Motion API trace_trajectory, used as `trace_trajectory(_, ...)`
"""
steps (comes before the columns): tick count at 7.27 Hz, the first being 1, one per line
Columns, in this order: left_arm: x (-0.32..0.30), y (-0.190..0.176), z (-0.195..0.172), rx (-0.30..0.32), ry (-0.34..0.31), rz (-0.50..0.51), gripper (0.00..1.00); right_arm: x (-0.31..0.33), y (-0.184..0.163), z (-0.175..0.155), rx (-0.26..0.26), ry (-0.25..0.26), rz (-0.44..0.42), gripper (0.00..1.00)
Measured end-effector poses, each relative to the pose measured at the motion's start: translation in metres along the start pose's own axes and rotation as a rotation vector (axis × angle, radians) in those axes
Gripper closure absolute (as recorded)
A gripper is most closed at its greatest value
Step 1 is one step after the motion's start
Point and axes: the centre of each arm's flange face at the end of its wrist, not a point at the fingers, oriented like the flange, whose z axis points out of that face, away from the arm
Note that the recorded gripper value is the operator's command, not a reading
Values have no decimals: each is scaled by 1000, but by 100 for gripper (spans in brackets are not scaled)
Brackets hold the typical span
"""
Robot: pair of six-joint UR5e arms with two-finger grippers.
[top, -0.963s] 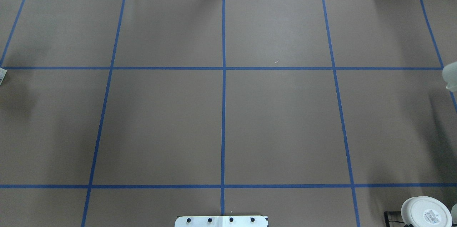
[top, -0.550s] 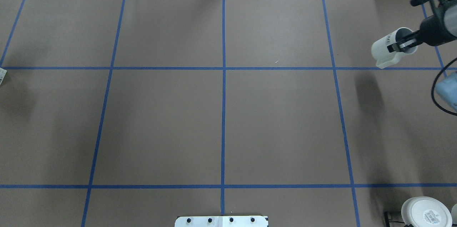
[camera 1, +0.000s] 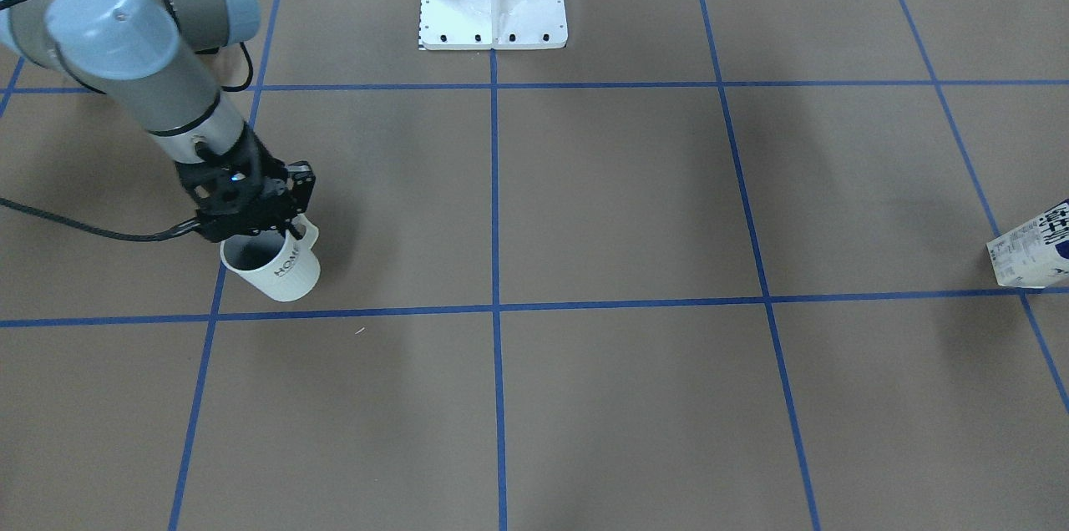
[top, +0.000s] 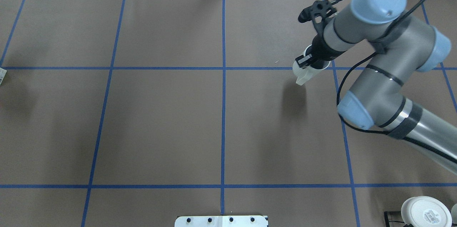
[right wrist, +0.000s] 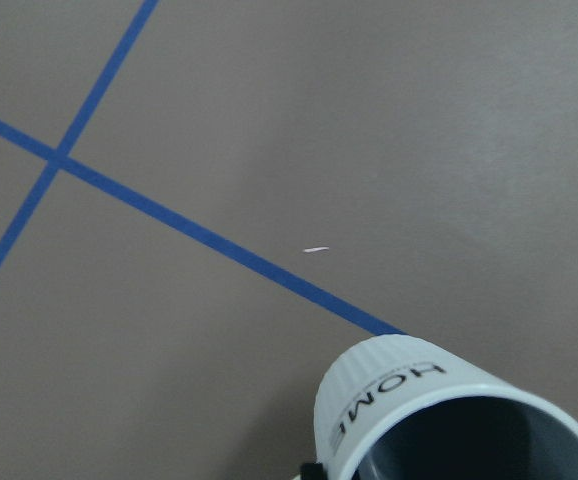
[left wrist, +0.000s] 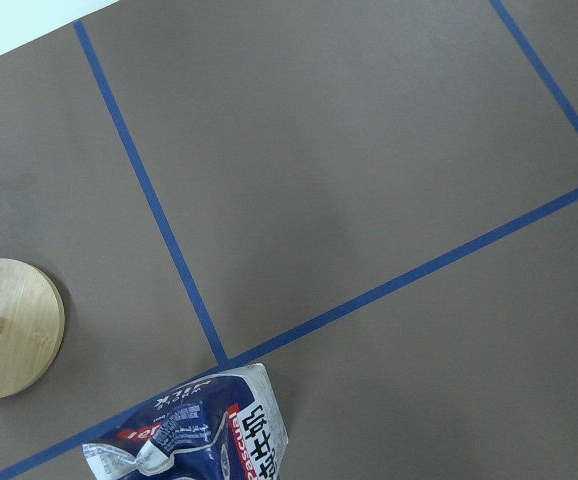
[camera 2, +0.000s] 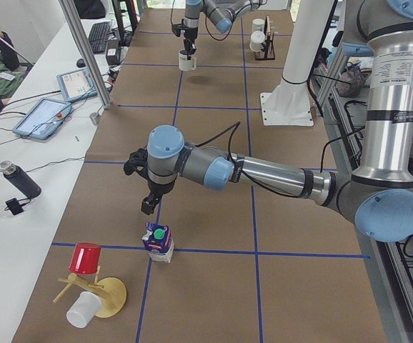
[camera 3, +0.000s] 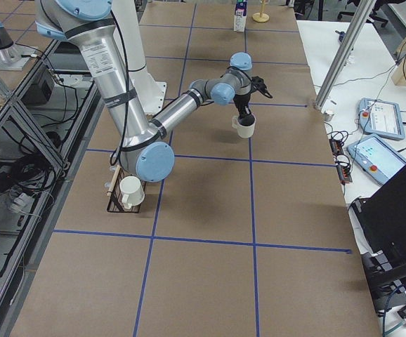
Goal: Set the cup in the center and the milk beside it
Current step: 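Carry the white mug with the right gripper toward the table center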
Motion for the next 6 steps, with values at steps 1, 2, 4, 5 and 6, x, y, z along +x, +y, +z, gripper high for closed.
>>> trace_trajectory(1, -1, 1, 1, -2, 0, -2, 1, -54, 6, 16, -7, 0, 6, 100)
trace_trajectory(2, -2, 2, 2, -5, 1, -5, 1, -104, 8, 25, -26, 12, 20, 100)
trace_trajectory(4, -4, 4, 5, -10, 2, -10, 1, -202, 11, 24, -86, 72, 33, 100)
trace_trajectory(5, -6, 5, 6, -14, 2, -13, 1, -233, 16, 28, -102, 85, 41, 100)
trace_trajectory(6, -7, 6, 7, -15, 2, -15, 1, -256, 13, 35, -115, 93, 52, 100)
